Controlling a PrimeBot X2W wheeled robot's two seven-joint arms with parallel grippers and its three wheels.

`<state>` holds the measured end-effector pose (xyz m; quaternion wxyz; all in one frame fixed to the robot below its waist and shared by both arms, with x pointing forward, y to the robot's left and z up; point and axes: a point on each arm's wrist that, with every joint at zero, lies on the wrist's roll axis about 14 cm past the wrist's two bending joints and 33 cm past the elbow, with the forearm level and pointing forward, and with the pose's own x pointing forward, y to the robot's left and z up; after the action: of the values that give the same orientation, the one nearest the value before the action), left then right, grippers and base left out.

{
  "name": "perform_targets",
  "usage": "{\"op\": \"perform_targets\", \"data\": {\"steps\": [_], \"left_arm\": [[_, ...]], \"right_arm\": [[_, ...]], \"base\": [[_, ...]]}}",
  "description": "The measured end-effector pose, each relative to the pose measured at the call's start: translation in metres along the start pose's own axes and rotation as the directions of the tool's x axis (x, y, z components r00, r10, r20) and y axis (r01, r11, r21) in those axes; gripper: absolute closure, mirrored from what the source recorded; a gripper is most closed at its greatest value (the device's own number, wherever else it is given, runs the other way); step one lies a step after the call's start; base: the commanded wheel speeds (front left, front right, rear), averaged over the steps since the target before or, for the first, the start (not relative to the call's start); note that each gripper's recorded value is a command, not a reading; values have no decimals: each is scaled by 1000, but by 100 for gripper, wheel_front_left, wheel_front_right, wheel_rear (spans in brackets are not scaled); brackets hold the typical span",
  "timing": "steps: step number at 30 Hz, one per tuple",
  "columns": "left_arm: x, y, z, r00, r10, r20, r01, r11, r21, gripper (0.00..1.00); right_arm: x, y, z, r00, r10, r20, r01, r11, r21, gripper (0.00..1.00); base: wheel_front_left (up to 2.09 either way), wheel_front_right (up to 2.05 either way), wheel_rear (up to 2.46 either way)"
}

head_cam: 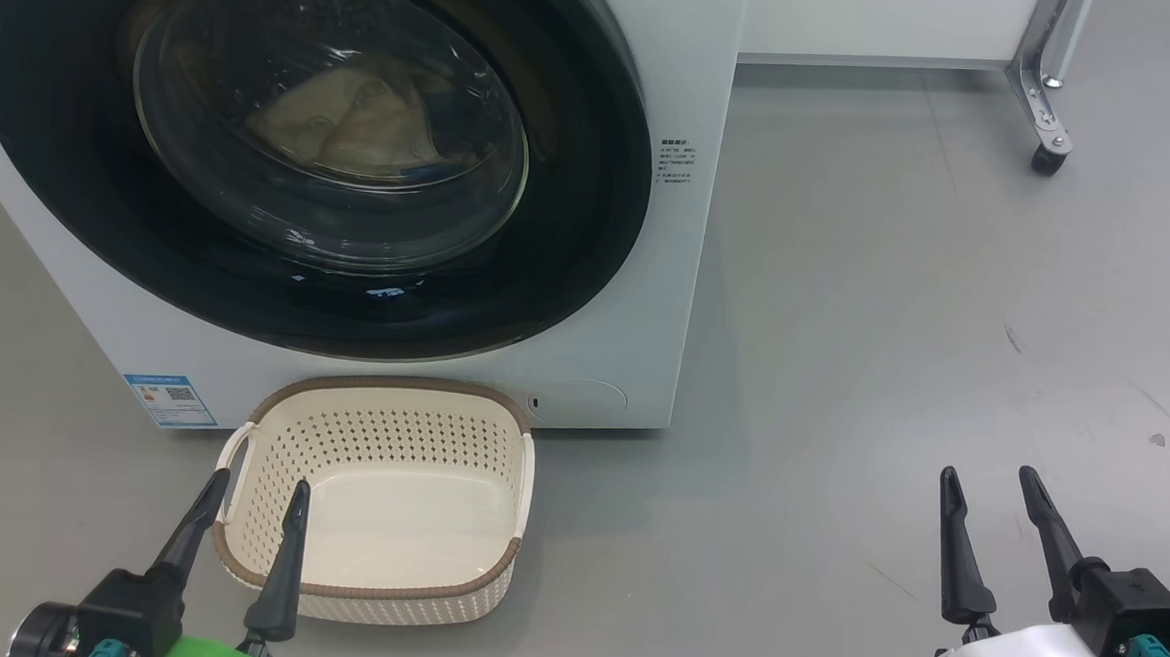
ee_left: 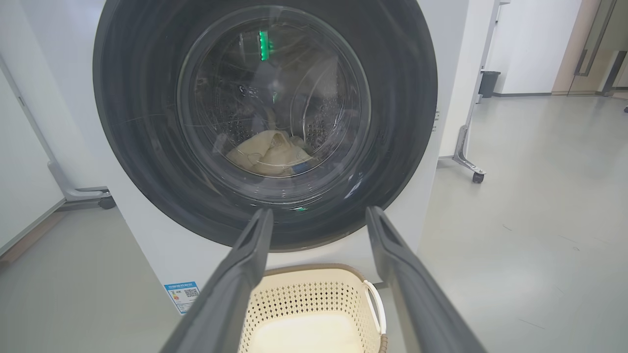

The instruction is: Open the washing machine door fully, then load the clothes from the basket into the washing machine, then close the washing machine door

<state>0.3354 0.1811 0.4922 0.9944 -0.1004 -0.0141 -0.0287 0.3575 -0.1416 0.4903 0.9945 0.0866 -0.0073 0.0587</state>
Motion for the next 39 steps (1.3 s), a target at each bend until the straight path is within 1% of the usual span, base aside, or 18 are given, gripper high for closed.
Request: {"op": "perform_targets", "data": {"steps": [9, 39], "left_arm": [[1, -2, -1, 1000, -6, -5, 6, 1000, 0, 0], [0, -2, 2, 1000, 0, 3, 0, 1000, 3, 0]], "right_arm": [[-9, 0, -3, 1000, -3, -12, 3, 1000, 4, 0], [-13, 4, -1, 1000, 2, -3, -2, 1000, 13, 0]], "base": [[0, 0, 0], [0, 0, 0]]}}
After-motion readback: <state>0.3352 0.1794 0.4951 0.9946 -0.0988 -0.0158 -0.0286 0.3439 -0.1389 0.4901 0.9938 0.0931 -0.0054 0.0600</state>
